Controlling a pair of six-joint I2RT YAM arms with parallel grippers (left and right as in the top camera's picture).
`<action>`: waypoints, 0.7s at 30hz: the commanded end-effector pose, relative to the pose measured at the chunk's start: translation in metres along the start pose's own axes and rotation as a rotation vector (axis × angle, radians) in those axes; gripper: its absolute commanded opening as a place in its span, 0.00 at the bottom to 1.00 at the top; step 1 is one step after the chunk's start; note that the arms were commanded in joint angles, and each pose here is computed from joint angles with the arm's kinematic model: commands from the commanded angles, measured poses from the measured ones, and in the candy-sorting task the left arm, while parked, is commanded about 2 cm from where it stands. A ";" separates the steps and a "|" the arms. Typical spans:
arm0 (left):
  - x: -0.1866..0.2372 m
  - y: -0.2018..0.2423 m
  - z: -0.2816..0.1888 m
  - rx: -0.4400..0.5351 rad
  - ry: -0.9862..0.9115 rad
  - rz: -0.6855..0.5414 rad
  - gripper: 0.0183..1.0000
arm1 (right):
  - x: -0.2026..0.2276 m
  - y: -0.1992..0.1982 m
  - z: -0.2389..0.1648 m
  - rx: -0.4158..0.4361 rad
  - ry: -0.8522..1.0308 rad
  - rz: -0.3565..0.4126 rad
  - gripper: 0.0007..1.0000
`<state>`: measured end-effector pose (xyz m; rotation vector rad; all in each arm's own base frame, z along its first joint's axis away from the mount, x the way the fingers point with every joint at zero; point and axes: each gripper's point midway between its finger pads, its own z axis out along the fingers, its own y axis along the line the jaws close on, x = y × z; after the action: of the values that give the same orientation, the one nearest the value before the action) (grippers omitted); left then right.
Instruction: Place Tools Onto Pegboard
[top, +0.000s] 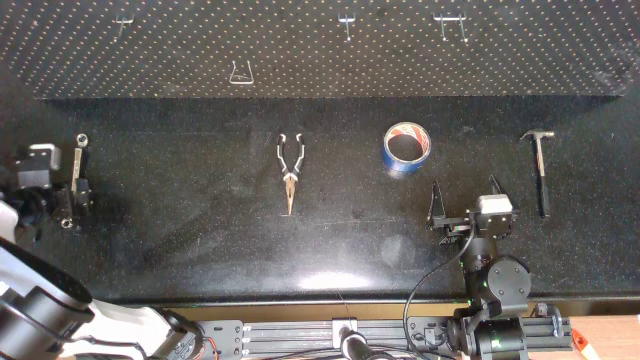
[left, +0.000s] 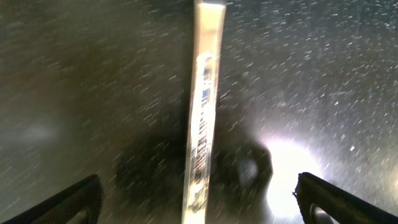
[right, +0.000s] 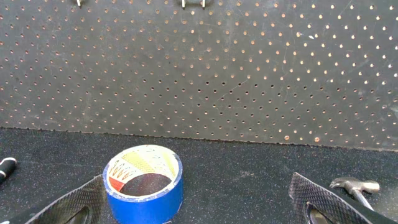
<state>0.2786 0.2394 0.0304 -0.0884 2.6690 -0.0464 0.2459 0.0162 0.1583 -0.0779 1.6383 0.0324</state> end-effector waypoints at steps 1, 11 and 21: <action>-0.003 -0.002 0.017 0.005 0.023 0.005 1.00 | 0.001 0.002 0.000 -0.007 0.002 -0.017 0.96; 0.000 0.003 0.023 -0.013 0.040 0.007 1.00 | 0.001 0.002 0.000 -0.007 0.002 -0.017 0.96; 0.002 0.003 0.025 -0.014 0.046 0.006 0.99 | 0.001 0.002 0.000 -0.007 0.002 -0.017 0.96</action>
<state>0.2902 0.2418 0.0186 -0.0684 2.6842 -0.0108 0.2459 0.0162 0.1583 -0.0779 1.6383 0.0324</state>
